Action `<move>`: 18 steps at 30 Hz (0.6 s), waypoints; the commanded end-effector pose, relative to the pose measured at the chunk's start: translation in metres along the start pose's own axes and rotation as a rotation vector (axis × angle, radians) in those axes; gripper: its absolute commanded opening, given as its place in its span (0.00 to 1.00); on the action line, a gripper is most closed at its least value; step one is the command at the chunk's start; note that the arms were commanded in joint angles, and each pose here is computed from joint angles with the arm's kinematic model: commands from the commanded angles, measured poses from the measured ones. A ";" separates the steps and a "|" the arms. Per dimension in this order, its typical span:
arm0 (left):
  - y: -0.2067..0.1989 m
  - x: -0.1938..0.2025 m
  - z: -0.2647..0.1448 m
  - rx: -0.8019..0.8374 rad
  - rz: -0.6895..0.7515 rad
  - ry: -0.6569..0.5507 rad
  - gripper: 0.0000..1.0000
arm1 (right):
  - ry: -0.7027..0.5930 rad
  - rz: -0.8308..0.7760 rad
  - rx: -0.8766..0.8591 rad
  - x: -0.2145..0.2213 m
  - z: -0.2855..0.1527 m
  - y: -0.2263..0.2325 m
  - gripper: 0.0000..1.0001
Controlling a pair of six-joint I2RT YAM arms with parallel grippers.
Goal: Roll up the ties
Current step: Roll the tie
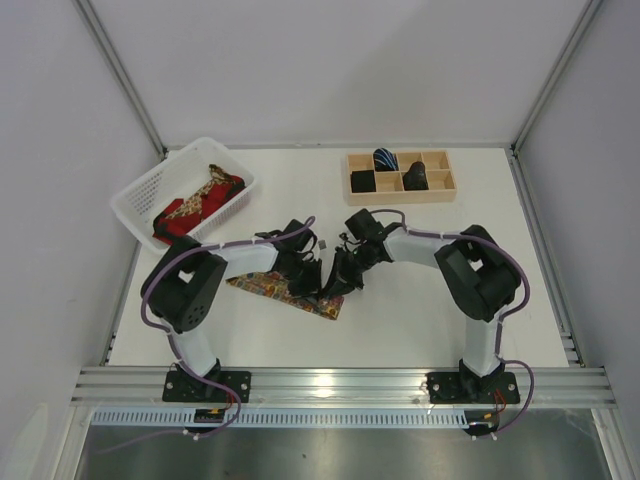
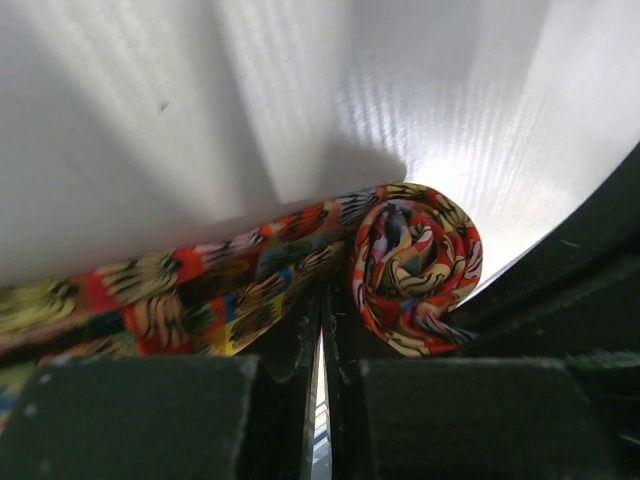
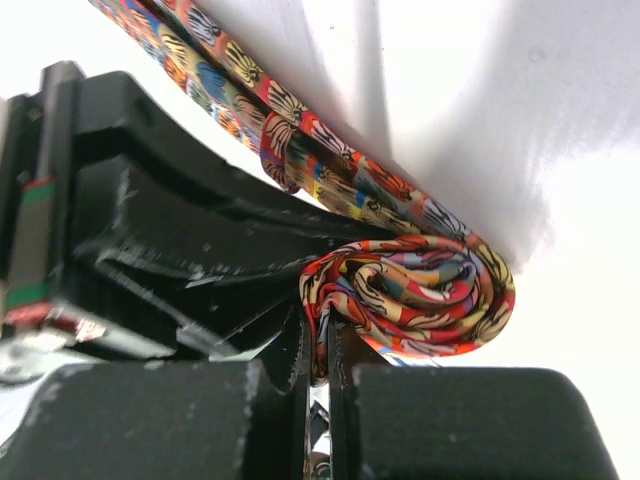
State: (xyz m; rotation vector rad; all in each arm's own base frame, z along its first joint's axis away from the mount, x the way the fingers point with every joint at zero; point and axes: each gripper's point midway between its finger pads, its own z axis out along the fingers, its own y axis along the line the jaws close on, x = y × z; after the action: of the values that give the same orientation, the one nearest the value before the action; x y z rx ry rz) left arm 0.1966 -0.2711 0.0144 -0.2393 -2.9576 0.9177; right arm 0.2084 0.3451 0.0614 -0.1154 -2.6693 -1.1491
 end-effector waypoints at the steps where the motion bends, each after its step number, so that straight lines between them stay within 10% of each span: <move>1: -0.001 -0.004 -0.012 -0.038 0.073 -0.053 0.08 | -0.040 -0.031 0.064 -0.010 0.017 -0.004 0.00; 18: 0.026 -0.034 -0.079 -0.153 0.035 -0.317 0.09 | -0.064 0.008 0.190 -0.025 0.028 -0.015 0.01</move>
State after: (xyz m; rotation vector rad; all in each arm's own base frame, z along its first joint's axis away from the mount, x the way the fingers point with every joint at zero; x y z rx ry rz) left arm 0.2287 -0.2263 0.0560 -0.1909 -3.2612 0.8051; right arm 0.2178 0.3577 0.0393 -0.1132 -2.7568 -0.9931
